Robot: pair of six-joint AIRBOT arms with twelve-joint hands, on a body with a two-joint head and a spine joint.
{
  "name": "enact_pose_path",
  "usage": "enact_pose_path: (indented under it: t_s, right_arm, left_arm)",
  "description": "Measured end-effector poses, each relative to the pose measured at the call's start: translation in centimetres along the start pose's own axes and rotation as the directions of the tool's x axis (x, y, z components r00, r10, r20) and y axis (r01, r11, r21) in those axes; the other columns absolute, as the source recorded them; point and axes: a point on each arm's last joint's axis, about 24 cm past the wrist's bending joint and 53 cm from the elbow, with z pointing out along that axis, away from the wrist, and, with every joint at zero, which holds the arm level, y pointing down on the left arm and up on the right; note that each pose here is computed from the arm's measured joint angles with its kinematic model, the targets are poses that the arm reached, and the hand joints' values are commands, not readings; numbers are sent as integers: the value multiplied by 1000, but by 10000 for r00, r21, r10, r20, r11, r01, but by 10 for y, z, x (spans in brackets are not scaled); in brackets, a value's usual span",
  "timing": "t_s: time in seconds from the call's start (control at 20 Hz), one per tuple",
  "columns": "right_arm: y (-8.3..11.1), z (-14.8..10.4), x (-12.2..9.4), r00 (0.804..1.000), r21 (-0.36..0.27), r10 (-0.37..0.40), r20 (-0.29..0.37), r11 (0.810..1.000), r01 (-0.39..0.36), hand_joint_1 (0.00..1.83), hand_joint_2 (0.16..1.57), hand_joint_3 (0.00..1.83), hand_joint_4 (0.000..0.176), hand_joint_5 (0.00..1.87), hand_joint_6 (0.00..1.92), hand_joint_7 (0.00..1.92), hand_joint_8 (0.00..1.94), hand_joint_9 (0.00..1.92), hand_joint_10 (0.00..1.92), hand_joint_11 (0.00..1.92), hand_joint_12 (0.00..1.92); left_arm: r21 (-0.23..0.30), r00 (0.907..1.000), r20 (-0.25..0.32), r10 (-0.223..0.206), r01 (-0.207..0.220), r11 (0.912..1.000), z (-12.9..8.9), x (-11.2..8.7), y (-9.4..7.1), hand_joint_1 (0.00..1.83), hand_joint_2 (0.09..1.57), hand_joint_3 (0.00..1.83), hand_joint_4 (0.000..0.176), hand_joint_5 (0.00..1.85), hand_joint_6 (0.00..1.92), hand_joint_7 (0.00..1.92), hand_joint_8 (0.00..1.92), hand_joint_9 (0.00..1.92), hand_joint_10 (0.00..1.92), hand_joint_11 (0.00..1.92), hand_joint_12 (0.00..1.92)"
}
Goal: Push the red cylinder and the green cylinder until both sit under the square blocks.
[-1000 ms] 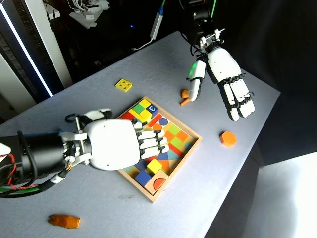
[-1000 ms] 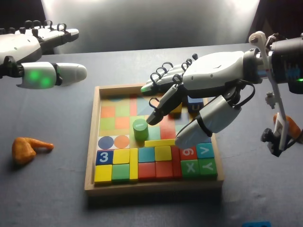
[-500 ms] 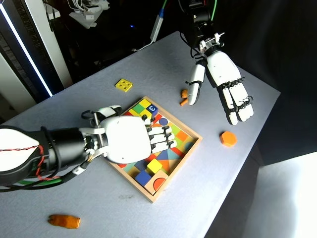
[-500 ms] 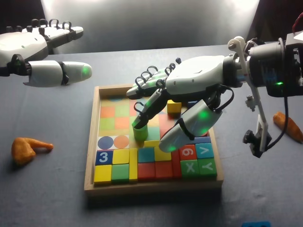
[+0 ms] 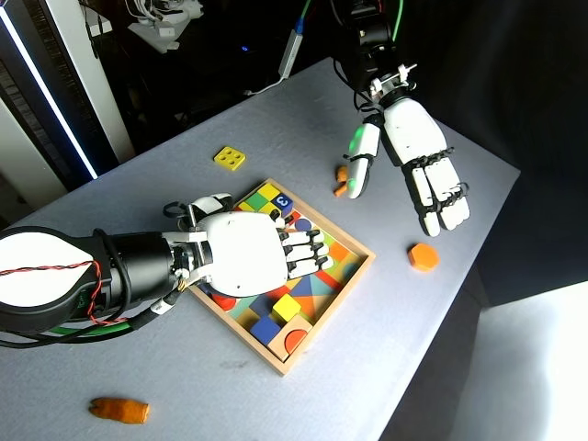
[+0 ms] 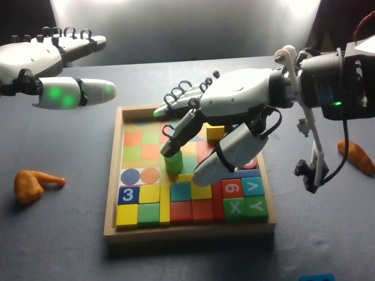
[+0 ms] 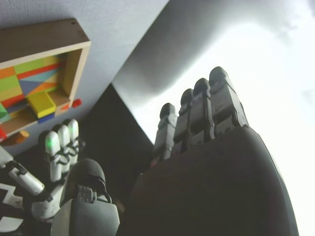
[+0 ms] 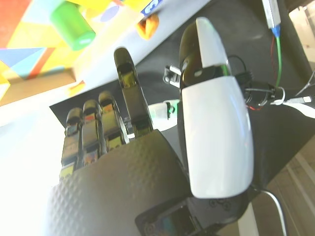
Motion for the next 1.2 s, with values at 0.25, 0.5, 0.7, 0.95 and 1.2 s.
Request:
enact_pose_path:
  t_s: [0.25, 0.5, 0.7, 0.95, 1.2]
  right_arm:
    - [0, 7, 0, 10000, 48, -72, 31, 10000, 72, 297, 1042, 3, 176, 563, 1, 11, 0, 0, 0, 8, 12]
    - [-4, 9, -2, 9999, 151, -62, 111, 9999, 60, 309, 1045, 3, 176, 570, 3, 26, 5, 0, 0, 11, 17]
    - [-7, 10, -5, 9998, 278, -102, 189, 9996, 97, 281, 1048, 2, 176, 569, 3, 19, 2, 0, 0, 0, 0]
    - [-9, 11, -5, 9997, 345, -115, 219, 9993, 108, 272, 1055, 4, 175, 576, 4, 10, 0, 0, 0, 0, 0]
    - [-17, 9, 1, 9999, 488, -71, 125, 9988, 65, 303, 1061, 3, 172, 600, 11, 12, 2, 0, 0, 0, 0]
  left_arm:
    - [-72, 10000, -65, -34, 34, 10000, 2, 3, 2, 0, 1139, 2, 96, 30, 4, 0, 0, 0, 0, 3, 3]
    - [-51, 9999, -114, -40, 39, 10000, 4, 6, 1, 0, 1137, 0, 86, 29, 2, 0, 0, 0, 0, 28, 14]
    - [-48, 9999, -124, -34, 33, 10000, 4, 7, 1, 0, 1134, 0, 82, 27, 1, 0, 0, 0, 0, 56, 31]
    - [-69, 9999, -115, -37, 36, 10000, 5, 6, 2, 0, 1150, 0, 84, 25, 2, 0, 0, 0, 0, 31, 34]
    - [-72, 9999, -138, -30, 29, 10000, 5, 7, 1, 0, 1122, 0, 129, 41, 2, 0, 0, 16, 3, 1, 427]
